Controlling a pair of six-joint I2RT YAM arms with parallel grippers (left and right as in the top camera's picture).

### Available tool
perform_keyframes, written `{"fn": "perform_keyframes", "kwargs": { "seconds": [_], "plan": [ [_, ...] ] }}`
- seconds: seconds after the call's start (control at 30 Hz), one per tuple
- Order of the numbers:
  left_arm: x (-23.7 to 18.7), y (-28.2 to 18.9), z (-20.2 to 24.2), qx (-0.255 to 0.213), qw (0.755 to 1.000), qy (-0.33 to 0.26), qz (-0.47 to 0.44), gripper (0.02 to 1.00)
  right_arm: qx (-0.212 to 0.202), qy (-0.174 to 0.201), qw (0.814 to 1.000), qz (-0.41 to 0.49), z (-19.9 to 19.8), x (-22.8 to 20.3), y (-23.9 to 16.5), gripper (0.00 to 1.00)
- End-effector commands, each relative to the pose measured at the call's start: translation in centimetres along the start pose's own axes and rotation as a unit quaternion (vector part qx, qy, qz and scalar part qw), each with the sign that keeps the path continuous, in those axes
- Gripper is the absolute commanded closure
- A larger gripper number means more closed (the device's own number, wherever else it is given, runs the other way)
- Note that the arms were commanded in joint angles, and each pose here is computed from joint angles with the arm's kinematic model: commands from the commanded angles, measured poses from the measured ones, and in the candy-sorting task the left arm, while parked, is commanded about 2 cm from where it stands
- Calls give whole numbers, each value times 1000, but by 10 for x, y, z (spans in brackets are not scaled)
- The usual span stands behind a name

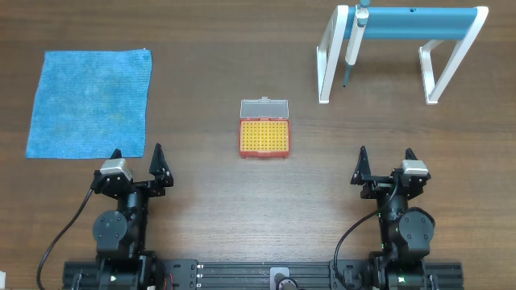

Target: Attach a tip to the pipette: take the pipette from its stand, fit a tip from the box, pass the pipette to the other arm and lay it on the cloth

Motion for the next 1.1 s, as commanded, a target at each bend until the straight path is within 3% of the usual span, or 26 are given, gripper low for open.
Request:
{"fn": "perform_keyframes", "kwargs": {
  "seconds": [0.03, 0.77, 0.9, 0.97, 1.1],
  "plan": [
    [-1, 0, 0, 1, 1000, 8, 1, 104, 3, -5, 1000, -1, 0, -1, 0, 25],
    [-1, 0, 0, 1, 1000, 8, 1, 102, -2, -1, 1000, 17, 1, 2, 8, 27],
    [-1, 0, 0, 1, 1000, 8, 1, 104, -2, -1, 1000, 19, 9, 31, 40, 25],
    [-1, 0, 0, 1, 1000, 8, 1, 102, 10, -2, 1000, -5, 16, 47, 80, 25],
    [-1, 0, 0, 1, 1000, 8, 1, 102, 33, -3, 999, -32, 25, 45, 127, 25]
  ]
}}
Point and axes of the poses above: each gripper's point midway between its finger pads, its own y axis out along the fingers, its own z axis along the line the jaws close on, x = y × z, the point moved 7 cm from there along -y, back along the fingers, and after that the axes turned 10 degrees about y, right-handed, at the moved point
